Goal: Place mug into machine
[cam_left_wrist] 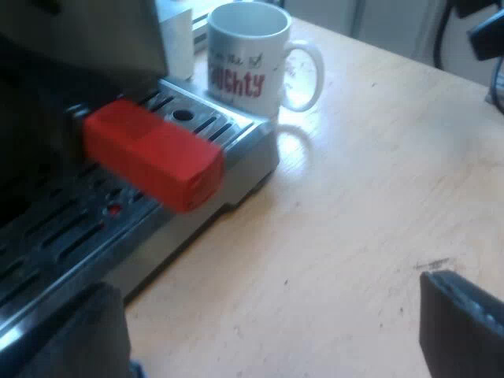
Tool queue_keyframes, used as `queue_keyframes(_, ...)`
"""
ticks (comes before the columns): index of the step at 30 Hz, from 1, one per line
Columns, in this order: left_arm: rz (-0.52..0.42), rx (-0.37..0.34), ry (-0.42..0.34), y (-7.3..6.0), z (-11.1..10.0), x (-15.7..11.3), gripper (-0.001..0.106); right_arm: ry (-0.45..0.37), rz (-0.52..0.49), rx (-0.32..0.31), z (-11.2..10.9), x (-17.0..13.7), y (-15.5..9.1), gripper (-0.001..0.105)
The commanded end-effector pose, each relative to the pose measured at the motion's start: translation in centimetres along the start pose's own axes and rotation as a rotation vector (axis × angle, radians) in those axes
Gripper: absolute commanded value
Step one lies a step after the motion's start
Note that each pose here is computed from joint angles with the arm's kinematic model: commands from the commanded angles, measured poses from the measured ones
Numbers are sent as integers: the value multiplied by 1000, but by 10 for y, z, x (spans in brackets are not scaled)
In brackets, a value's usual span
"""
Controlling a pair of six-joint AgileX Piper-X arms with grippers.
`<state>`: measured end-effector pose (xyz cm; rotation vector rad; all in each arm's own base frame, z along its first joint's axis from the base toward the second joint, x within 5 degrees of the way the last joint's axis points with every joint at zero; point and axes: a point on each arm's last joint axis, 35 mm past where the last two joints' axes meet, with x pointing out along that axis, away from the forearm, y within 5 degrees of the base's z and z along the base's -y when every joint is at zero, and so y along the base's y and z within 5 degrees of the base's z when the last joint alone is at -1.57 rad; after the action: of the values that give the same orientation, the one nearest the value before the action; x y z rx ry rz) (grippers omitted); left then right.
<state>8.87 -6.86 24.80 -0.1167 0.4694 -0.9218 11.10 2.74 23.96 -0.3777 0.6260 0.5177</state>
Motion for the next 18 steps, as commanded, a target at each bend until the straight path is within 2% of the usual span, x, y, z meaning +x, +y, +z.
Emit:
queue_keyframes(1, -54, 22, -25, 1, -3, 9, 77, -4, -57, -17, 5, 8, -2, 85)
queue_keyframes(4, -69, 18, -7, 3, -10, 16, 77, 18, -111, 41, 1, 19, -2, 85)
queue_keyframes(5, -69, 12, 8, 5, -15, 20, 77, 18, -111, 41, 1, 19, -2, 85)
queue_keyframes(6, -66, 4, 22, 7, -19, 23, 77, 15, -114, 80, -4, 28, -2, 85)
queue_keyframes(8, -65, 2, 27, 10, -23, 27, 77, 2, -118, 104, -9, 34, -1, 85)
queue_keyframes(12, -66, 6, 20, 13, -24, 34, 77, -40, -142, 99, -22, 47, 2, 85)
queue_keyframes(16, -58, -20, 74, 17, -29, 42, 77, -103, -211, 94, -30, 56, 1, 85)
queue_keyframes(18, -58, -20, 74, 18, -28, 45, 77, -137, -229, 87, -32, 60, 1, 85)
